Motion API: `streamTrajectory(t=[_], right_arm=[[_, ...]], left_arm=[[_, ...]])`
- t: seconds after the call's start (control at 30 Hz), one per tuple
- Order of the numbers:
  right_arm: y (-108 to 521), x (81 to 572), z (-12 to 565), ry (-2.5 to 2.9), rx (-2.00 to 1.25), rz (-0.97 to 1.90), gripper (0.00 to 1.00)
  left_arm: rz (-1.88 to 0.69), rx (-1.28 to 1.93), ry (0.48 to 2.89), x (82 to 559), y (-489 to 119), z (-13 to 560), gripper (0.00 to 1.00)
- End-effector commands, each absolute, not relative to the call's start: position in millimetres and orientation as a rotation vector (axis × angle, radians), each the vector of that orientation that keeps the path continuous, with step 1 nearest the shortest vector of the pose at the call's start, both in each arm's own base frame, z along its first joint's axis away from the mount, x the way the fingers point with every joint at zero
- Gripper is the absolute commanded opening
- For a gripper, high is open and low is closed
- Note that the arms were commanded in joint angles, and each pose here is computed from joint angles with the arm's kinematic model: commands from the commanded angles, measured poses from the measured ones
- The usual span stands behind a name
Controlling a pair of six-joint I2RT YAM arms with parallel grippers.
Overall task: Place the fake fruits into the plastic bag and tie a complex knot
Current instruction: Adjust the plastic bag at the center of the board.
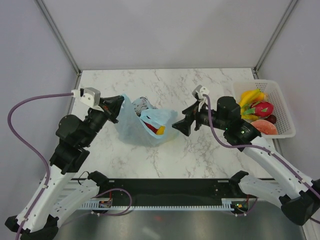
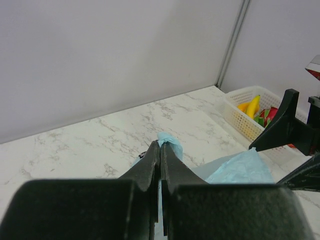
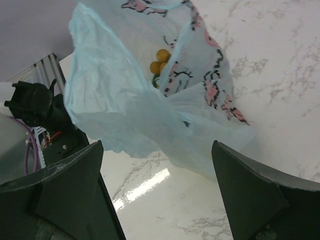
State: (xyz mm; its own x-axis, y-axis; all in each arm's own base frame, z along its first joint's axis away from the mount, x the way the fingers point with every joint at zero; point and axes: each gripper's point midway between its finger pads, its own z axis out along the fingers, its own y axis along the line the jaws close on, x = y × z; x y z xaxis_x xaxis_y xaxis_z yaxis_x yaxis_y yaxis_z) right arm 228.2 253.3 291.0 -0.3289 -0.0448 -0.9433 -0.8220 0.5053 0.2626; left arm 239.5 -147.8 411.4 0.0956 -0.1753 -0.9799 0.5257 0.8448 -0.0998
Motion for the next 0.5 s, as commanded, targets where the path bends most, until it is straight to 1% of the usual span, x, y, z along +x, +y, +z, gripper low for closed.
streamTrajectory(t=[0.0, 0.03, 0.13, 0.23, 0.3, 0.47], right_arm=[[283, 233, 328, 1.561, -0.857, 0.856, 0.98], [295, 224, 329, 1.540, -0.900, 0.867, 0.98], [310, 220, 335, 1.469, -0.957, 0.835, 0.98], [316, 224, 337, 1.416, -0.977, 0.733, 0.98], [311, 239, 340, 1.401, -0.946, 0.606, 0.98], [311, 251, 351, 1.386, -0.941, 0.477, 0.98]], left_arm=[[-0.424, 0.302, 1.431, 249, -136, 392, 0.02], [-0.415, 0.302, 1.441, 250, -135, 388, 0.02], [-0.386, 0.290, 1.447, 251, -129, 383, 0.02], [-0.358, 0.299, 1.450, 252, -127, 379, 0.02], [-0.348, 0.293, 1.446, 251, -124, 380, 0.02], [-0.284, 0.294, 1.434, 252, -115, 383, 0.02]])
